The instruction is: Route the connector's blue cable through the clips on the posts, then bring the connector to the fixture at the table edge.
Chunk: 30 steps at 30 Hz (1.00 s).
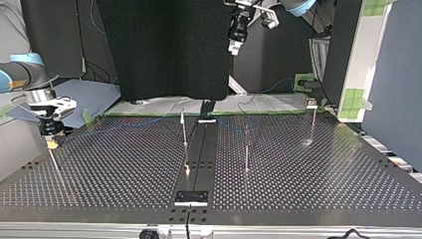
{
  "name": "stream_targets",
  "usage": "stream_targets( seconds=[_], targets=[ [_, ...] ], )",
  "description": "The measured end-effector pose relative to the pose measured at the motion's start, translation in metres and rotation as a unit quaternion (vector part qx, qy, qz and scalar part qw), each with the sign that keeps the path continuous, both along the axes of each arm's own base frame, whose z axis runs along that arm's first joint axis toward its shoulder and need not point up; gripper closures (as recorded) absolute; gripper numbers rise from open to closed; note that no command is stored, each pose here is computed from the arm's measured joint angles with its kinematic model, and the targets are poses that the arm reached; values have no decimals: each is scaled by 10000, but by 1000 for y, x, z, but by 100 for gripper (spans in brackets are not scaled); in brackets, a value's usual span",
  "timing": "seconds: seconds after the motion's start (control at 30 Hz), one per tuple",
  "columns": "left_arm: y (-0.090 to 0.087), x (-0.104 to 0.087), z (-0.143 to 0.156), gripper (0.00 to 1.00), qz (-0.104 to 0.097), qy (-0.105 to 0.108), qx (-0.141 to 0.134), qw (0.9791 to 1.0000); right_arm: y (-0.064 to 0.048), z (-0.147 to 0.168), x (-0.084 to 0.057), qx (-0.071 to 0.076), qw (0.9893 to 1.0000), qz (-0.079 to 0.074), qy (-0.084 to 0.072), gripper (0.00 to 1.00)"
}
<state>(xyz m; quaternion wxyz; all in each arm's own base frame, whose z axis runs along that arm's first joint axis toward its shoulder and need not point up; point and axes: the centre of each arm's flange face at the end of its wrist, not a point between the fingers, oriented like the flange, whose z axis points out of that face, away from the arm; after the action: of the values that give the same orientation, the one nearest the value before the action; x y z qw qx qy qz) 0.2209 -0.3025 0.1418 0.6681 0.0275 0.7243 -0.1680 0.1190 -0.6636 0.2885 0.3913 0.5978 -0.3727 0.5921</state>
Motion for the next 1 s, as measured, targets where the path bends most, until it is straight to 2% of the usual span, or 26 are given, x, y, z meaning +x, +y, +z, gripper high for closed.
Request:
stream_targets(
  seconds=[0.5, 1.0],
  targets=[
    [0, 0, 0, 0, 2, -1, 0, 10000, -1, -1, 0, -5, 10000, -18, -20, 100],
    [0, 0, 0, 0, -5, -10, -9, 10000, -3, -3, -1, -20, 9999, -150, -31, 100]
  ],
)
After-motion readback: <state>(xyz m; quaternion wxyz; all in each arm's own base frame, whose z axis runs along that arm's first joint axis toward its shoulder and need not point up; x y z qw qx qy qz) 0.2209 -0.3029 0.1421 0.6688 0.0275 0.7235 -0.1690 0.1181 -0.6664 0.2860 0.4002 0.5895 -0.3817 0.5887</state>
